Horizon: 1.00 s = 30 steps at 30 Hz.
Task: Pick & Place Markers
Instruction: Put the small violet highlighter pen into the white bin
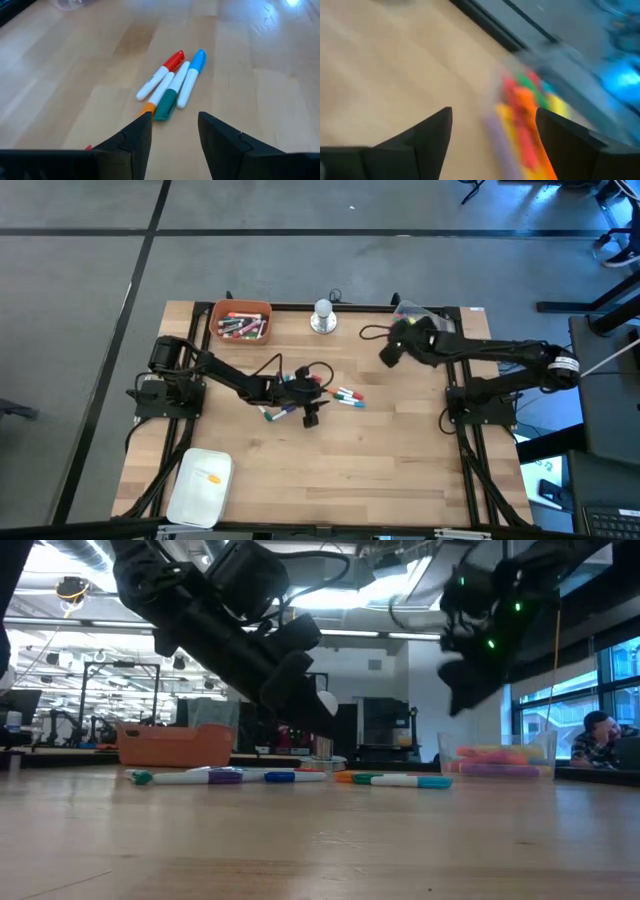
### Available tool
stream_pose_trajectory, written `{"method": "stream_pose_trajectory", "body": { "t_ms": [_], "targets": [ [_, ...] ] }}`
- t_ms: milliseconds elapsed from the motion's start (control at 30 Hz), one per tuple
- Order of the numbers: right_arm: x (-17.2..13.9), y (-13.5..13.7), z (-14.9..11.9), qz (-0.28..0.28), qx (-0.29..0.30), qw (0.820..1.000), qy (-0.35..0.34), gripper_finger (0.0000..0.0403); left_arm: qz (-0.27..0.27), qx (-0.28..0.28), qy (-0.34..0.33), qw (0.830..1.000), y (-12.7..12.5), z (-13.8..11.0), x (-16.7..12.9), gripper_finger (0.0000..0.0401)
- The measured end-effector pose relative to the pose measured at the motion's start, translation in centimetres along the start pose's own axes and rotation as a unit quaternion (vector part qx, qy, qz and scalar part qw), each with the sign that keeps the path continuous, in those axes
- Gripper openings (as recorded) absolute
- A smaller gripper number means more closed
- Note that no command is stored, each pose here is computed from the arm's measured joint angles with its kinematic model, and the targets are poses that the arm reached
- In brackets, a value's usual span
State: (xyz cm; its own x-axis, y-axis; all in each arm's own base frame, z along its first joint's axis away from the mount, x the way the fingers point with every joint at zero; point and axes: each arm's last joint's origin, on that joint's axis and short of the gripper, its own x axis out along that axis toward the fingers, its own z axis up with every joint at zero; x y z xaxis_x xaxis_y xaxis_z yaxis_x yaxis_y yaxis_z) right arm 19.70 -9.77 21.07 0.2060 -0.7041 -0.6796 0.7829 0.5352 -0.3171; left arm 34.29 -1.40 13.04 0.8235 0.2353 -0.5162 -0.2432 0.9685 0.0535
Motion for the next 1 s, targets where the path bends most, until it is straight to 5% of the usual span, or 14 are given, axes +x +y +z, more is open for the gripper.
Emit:
{"method": "stream_pose_trajectory", "body": {
  "t_ms": [167,400,700,833,1000],
  "targets": [
    [-2.4,3.6,1.5,0.163,0.045,0.981,-0.095,0.0276,0.004,-0.001,-0.002,1.000,0.1,0.1,0.0,0.0155],
    [-7.6,8.9,0.1,0.372,0.018,0.900,-0.229,0.0261,-0.001,0.027,0.038,0.999,0.2,0.7,-1.9,0.0153],
    [-9.4,11.0,-2.7,0.358,-0.033,0.902,-0.241,0.0236,0.048,0.004,0.076,0.996,0.3,2.4,-7.4,0.0146],
    [-8.4,11.7,-3.3,0.346,0.021,0.916,-0.201,0.0234,0.078,-0.041,0.075,0.993,0.1,2.5,-8.9,0.0145],
    [-8.0,13.5,-4.4,0.356,0.020,0.916,-0.187,0.0189,0.118,-0.098,0.128,0.980,0.2,1.0,-9.0,0.0145]
  ]
}}
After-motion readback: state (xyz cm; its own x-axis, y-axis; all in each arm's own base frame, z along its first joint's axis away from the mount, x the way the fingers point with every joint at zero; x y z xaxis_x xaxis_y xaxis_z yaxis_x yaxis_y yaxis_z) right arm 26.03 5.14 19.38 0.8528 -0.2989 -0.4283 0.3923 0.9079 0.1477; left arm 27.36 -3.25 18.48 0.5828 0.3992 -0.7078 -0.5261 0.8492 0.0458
